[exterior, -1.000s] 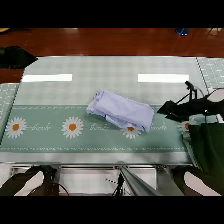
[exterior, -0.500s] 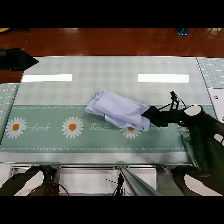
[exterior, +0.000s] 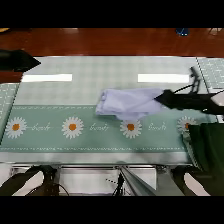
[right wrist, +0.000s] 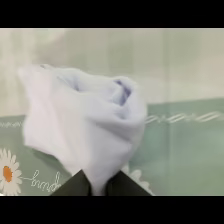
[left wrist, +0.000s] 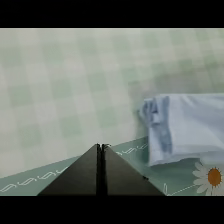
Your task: Fold the shirts.
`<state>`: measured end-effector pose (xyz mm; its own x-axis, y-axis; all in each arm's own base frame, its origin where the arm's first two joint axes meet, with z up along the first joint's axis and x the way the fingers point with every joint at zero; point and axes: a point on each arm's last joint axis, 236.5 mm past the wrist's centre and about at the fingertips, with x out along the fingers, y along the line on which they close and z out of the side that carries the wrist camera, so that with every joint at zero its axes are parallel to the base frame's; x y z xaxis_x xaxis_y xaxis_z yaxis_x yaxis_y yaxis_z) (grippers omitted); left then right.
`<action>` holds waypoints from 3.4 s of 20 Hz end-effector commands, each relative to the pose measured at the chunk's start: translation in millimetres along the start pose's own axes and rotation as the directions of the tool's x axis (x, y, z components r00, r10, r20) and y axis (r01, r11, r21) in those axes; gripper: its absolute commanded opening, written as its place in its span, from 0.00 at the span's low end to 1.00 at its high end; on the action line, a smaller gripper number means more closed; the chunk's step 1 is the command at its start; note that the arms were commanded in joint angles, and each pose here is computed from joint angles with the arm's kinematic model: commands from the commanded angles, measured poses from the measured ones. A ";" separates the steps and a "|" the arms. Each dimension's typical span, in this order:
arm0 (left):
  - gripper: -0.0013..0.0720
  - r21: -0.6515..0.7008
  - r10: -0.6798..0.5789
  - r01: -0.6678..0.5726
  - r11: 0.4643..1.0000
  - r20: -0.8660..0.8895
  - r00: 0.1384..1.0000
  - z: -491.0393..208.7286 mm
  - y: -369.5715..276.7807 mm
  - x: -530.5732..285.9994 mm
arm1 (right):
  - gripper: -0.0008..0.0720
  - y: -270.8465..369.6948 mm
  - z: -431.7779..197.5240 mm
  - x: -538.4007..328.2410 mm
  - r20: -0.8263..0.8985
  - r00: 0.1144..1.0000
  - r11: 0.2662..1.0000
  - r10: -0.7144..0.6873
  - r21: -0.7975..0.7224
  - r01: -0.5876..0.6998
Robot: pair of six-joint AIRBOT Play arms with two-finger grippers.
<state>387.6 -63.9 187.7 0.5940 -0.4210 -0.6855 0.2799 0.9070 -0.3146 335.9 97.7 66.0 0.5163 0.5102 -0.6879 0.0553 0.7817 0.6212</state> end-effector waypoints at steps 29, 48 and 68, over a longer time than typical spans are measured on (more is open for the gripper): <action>0.05 -0.020 0.033 -0.033 0.999 -0.028 0.999 4.3 51.7 71.4 | 0.67 -209.4 -185.2 -377.6 -0.539 0.362 0.010 -0.760 0.547 0.837; 1.00 0.282 0.255 -0.179 0.943 -0.260 0.931 -42.4 -5.7 45.3 | 0.85 -39.9 48.4 -74.7 0.098 0.907 0.843 -0.409 -0.341 0.417; 0.99 0.309 0.266 -0.166 0.936 -0.317 0.910 -65.4 -30.0 65.7 | 0.85 -54.8 22.4 -21.3 -0.076 0.876 0.802 -0.477 -0.447 0.397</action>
<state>365.1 -116.6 108.9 0.3641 -0.1346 -0.9216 0.3980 0.9171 0.0233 341.0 36.0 55.2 0.3608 0.1026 -0.9270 -0.1328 0.9895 0.0578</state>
